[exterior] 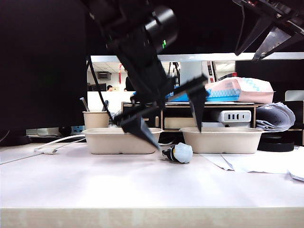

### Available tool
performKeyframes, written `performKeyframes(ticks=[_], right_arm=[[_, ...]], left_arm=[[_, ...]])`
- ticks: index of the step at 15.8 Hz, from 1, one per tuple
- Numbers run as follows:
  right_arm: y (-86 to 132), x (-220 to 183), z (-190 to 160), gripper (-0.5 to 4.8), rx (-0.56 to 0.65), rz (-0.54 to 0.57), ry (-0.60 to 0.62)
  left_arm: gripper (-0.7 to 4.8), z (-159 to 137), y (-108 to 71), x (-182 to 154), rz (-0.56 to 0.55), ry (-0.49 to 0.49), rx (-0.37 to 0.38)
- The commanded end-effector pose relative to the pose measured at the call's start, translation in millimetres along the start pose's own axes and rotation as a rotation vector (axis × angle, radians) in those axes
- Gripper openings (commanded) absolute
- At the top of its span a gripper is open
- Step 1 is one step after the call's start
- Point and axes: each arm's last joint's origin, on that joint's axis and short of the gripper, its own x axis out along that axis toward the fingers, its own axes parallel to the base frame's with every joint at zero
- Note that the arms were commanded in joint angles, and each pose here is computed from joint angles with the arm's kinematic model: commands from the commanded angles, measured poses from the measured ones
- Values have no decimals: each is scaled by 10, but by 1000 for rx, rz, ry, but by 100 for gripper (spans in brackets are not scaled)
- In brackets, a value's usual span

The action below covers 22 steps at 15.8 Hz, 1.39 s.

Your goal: Put the dolls with similar sizes into the same paper box, while dolls with different sizes go into separate paper boxes.

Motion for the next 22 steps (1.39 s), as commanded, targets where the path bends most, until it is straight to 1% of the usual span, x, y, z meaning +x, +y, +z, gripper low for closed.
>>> performKeyframes(ticks=[1, 3, 6, 9, 12, 15, 16, 17, 18, 19, 21, 22], right_arm=[[9, -21, 6, 252, -7, 5, -7], [12, -20, 3, 252, -6, 13, -3], [13, -20, -4, 252, -3, 18, 3], [16, -21, -4, 252, -3, 26, 2], [17, -21, -10, 252, -1, 29, 8], [21, -22, -10, 252, 0, 41, 7], [22, -22, -10, 252, -1, 45, 6], [23, -22, -10, 252, 0, 47, 6], [23, -22, -10, 252, 0, 48, 6], [23, -22, -11, 252, 0, 48, 7], [23, -22, -10, 252, 0, 48, 7], [22, -22, -9, 252, -1, 47, 5]], left_arm=[[479, -40, 23, 113, -1, 37, -47], [479, -50, 30, 144, 1, 43, -52], [479, -3, -4, 158, -42, -4, -63], [479, 17, -15, 166, -50, -31, -81], [479, -5, 7, 206, -35, -13, -82], [479, -35, 35, 238, -10, 9, -110], [443, -35, 45, 249, -5, 10, -111], [272, -22, 62, 249, -3, 9, -115], [144, -15, 69, 249, -3, 8, -117], [70, -3, 82, 248, -2, 5, -120], [35, 28, 118, 245, 1, 3, -129], [1, 44, 128, 240, 0, -1, -131]])
